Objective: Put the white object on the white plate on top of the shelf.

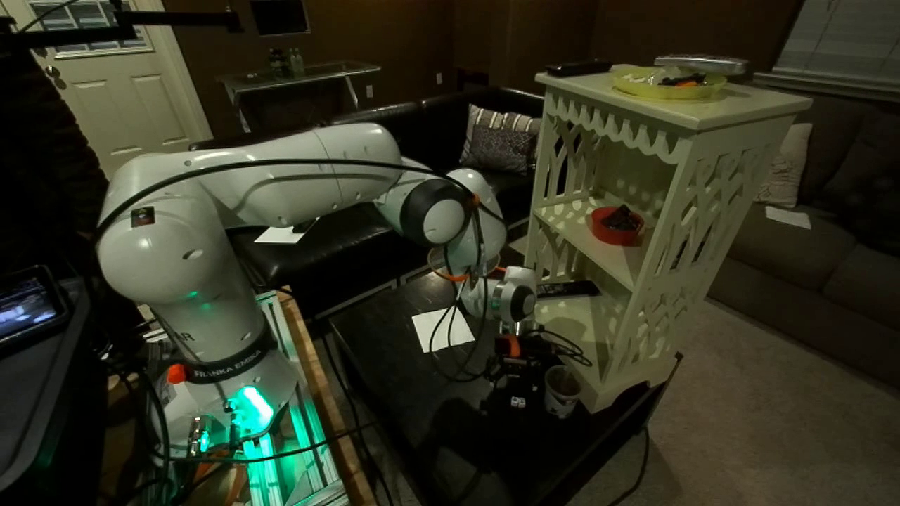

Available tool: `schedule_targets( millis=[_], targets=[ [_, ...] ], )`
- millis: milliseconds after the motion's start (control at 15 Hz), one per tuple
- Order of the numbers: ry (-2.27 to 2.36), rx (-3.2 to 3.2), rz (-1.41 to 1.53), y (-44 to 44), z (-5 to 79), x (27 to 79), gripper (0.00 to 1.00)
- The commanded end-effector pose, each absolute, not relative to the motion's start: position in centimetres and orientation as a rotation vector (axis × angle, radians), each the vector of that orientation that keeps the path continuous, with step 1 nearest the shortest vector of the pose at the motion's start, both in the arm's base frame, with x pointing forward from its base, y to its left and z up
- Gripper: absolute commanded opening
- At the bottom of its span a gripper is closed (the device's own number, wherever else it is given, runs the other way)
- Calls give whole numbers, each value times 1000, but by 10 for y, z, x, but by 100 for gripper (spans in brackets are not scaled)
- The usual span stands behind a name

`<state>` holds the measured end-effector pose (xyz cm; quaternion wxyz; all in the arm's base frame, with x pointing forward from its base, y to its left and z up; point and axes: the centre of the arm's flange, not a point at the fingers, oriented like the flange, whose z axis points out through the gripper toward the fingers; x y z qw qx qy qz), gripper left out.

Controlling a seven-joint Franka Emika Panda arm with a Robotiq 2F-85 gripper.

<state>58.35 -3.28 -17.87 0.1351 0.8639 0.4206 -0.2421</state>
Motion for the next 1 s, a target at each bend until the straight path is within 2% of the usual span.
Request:
schedule_targets(
  millis=[0, 267, 733, 800, 867, 933],
  targets=[
    [1168, 2556, -650, -32, -211, 597, 98],
    [1142, 2566, -620, -33, -212, 600, 76],
    [1090, 2568, -598, -37, -217, 600, 63],
    [1081, 2568, -595, -37, -217, 599, 53],
    [1077, 2568, -595, -37, -217, 599, 38],
    [1070, 2568, -593, -37, -217, 599, 31]
  ],
)
